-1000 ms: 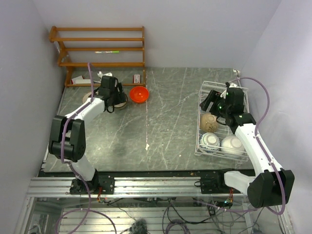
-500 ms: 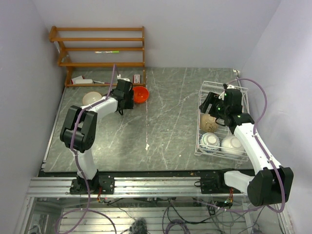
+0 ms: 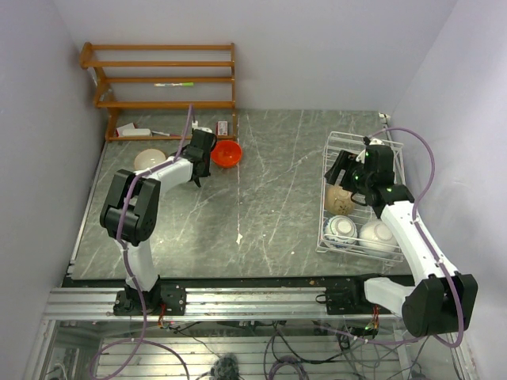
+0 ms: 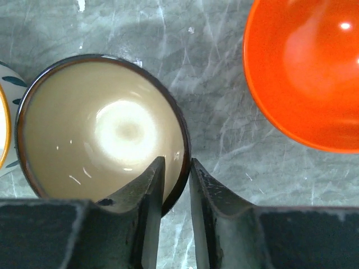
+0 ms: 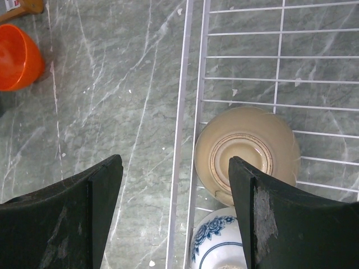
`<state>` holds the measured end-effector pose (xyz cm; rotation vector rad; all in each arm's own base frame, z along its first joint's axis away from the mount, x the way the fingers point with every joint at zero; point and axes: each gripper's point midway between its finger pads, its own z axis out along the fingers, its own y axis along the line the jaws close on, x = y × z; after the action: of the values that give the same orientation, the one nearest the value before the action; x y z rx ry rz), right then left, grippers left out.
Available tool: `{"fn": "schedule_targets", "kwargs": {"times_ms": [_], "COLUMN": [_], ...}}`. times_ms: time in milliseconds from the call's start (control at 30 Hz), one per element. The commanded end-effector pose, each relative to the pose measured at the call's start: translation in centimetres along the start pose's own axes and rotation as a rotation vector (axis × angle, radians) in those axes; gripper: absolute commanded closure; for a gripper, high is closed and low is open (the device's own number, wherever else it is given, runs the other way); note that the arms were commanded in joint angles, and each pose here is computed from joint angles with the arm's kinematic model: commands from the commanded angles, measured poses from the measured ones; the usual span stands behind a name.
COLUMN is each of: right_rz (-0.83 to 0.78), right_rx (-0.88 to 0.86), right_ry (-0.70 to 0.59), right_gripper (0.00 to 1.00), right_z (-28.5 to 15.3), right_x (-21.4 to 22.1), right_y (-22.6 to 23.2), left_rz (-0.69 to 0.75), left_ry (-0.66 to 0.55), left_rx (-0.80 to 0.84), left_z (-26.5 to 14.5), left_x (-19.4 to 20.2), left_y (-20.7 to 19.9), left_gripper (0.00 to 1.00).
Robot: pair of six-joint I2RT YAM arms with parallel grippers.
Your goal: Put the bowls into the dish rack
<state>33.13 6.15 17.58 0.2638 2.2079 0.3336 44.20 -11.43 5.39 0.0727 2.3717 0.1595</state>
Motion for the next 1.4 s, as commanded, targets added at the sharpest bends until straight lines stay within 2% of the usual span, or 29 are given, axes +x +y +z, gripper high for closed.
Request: {"fn": "schedule_targets", "kwargs": {"times_ms": [0, 133, 333, 467, 567, 700, 900, 1167, 1367], "right_rz": [-0.022, -0.026, -0.015, -0.005, -0.005, 0.0, 0.032, 0.106, 0.164], "right_rx": [0.011, 0.014, 0.009, -0.031, -0.064, -0.061, -0.048, -0.096, -0.148], "right_ry": [-0.019, -0.029, -0.037, -0.022, -0.015, -0.033, -0.087, -0.223, -0.4], "right_gripper": [0.24, 0.24, 0.24, 0.24, 0.23, 0.17, 0.14, 0.05, 0.0], "right_z": [-0.9, -1.5, -1.8, -1.5, -1.3, -1.8, -3.1, -7.1, -13.0], "right_x": [-0.4, -0.7, -0.7, -0.2, -0.1, -0.4, -1.8, -6.0, -11.3], "right_y": [0.0, 0.0, 0.1, 0.7, 1.3, 1.3, 1.4, 3.2, 5.1], "left_rz": [0.003, 0.005, -0.017, -0.038, -0.103, -0.219, -0.364, -0.494, -0.557], "left_ry": [-0.011, 0.002, -0.021, -0.098, -0.188, -0.313, -0.429, -0.487, -0.495], "left_rx": [-0.036, -0.036, 0.035, 0.131, 0.277, 0.523, 0.891, 1.292, 1.553], "left_z": [0.7, 0.9, -0.4, -4.1, -8.3, -14.2, -21.7, -28.9, -33.0], "left_x": [0.3, 0.7, -0.5, -3.7, -6.9, -10.8, -14.1, -17.4, -18.7], "left_y": [0.4, 0.3, -1.1, -3.5, -5.7, -8.3, -12.1, -17.4, -21.0], "left_gripper": [0.69, 0.92, 0.93, 0.93, 0.93, 0.93, 0.93, 0.93, 0.93]}}
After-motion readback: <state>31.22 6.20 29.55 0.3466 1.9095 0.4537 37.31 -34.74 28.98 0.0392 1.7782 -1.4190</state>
